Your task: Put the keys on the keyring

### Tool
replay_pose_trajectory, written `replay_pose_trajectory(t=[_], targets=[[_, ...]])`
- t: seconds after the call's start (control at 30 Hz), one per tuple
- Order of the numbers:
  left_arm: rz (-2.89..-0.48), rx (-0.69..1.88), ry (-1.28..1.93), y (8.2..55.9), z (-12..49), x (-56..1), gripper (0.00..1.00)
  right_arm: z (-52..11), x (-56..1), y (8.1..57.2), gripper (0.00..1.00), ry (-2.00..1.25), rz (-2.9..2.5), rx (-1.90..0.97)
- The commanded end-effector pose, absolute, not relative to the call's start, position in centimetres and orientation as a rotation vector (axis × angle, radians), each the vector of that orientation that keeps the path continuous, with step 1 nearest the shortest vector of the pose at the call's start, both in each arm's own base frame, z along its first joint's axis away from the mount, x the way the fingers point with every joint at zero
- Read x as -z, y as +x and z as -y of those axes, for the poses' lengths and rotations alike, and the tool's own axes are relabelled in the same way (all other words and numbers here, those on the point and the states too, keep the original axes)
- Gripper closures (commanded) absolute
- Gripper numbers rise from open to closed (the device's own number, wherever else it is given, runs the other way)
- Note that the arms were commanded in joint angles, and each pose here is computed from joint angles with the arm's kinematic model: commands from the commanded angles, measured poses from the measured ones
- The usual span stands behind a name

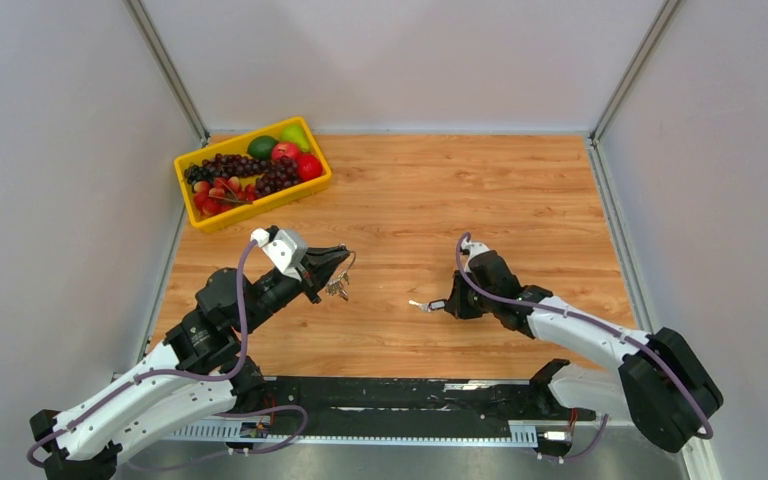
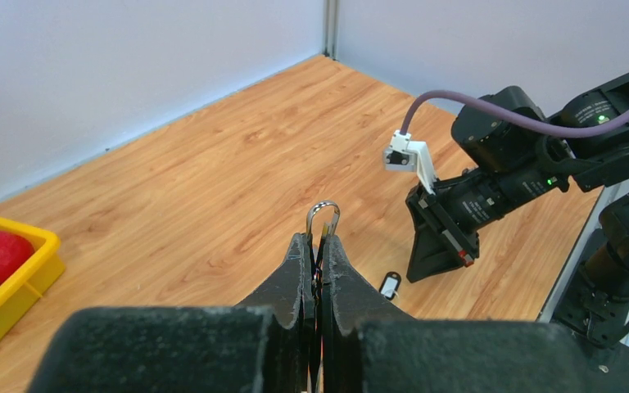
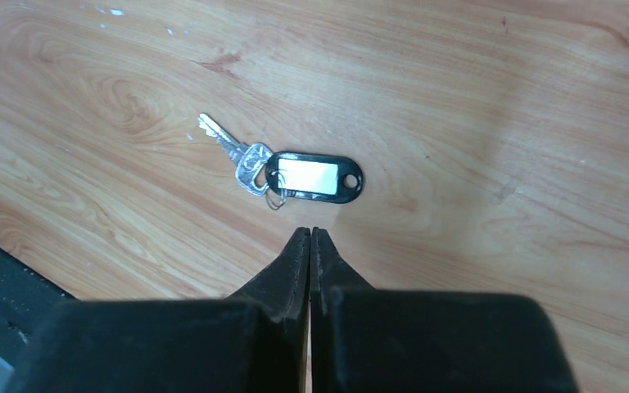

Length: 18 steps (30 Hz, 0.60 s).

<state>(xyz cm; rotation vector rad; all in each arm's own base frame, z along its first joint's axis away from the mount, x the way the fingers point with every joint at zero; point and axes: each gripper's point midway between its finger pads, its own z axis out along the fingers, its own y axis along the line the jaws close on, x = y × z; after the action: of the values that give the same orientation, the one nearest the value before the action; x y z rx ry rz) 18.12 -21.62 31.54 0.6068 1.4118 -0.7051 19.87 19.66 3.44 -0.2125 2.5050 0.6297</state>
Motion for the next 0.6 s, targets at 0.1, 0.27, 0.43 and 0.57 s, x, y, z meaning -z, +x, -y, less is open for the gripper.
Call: replay_pose_trajectory(t=[0.1, 0.27, 0.43, 0.57], targets=[[-1.371, 0.727, 0.58, 18.0, 21.5, -33.0, 1.0, -20.6, -6.5, 19.9, 1.0, -0.249, -2.398, -0.715], [-1.37, 0.732, 0.581, 17.9, 21.6, -33.0, 1.0, -21.0, -6.5, 19.8, 0.73, -0.217, -2.421, -0.736], [-1.368, 0.737, 0.576, 17.9, 21.5, -33.0, 1.0, -21.7, -5.5, 19.1, 0.65, -0.188, -2.485, -0.752], [-1.366, 0.737, 0.572, 17.8, 21.4, -33.1, 1.0, -21.8, -5.0, 18.7, 0.62, -0.113, -2.522, -0.761]])
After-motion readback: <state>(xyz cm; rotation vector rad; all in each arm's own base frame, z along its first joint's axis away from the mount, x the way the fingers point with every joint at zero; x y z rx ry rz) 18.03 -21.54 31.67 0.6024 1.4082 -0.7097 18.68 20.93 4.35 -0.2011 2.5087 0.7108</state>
